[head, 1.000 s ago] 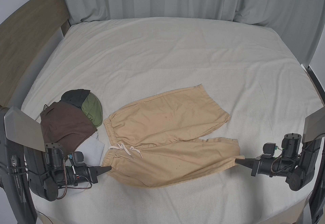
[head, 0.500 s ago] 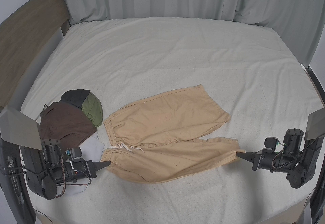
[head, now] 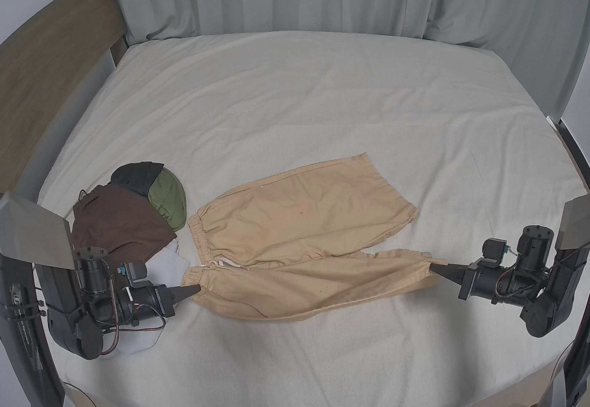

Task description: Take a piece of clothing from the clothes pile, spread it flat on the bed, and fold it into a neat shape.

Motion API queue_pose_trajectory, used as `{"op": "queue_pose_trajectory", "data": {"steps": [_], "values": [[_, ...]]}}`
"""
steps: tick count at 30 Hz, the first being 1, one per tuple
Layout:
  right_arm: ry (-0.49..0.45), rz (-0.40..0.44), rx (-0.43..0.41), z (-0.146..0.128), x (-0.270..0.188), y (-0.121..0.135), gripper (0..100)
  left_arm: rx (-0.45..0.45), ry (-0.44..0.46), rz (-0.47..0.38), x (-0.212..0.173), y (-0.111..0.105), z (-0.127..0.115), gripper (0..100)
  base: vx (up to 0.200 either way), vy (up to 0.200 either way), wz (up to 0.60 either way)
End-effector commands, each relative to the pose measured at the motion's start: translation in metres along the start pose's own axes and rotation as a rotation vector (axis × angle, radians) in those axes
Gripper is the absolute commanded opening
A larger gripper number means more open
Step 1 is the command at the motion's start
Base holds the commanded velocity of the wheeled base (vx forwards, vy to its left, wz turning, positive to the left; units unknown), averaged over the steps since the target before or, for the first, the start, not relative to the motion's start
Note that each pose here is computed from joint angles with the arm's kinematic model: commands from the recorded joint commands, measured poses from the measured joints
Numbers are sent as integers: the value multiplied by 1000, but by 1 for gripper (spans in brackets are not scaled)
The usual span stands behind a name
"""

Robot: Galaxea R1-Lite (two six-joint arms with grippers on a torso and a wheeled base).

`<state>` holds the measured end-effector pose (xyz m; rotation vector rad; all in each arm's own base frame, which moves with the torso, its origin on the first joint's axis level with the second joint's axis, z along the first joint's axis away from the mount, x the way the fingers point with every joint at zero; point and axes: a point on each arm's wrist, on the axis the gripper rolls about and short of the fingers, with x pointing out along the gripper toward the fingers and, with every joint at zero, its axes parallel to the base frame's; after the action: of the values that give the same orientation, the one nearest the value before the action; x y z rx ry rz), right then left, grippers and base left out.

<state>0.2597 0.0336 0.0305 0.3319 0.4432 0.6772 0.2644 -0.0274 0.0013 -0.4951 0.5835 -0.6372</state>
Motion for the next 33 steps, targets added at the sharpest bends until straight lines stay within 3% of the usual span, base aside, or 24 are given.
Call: {"op": "queue_pose_trajectory", "data": {"steps": [1, 18, 21, 33], "values": [[-26, 3, -13, 7, 0, 1, 0, 3, -6, -2, 1, 0, 1, 0, 0, 0, 0], [-104, 39, -3, 29, 5, 9, 0, -2, -34, 16, 6, 0, 7, 0, 0, 0, 0], [-125, 12, 1, 31, 11, 12, 0, 0, -38, 14, 6, -1, 8, 0, 0, 0, 0], [-204, 11, -43, 50, 28, 16, 0, -31, -99, 11, 6, -6, 22, 0, 0, 0, 0]]}}
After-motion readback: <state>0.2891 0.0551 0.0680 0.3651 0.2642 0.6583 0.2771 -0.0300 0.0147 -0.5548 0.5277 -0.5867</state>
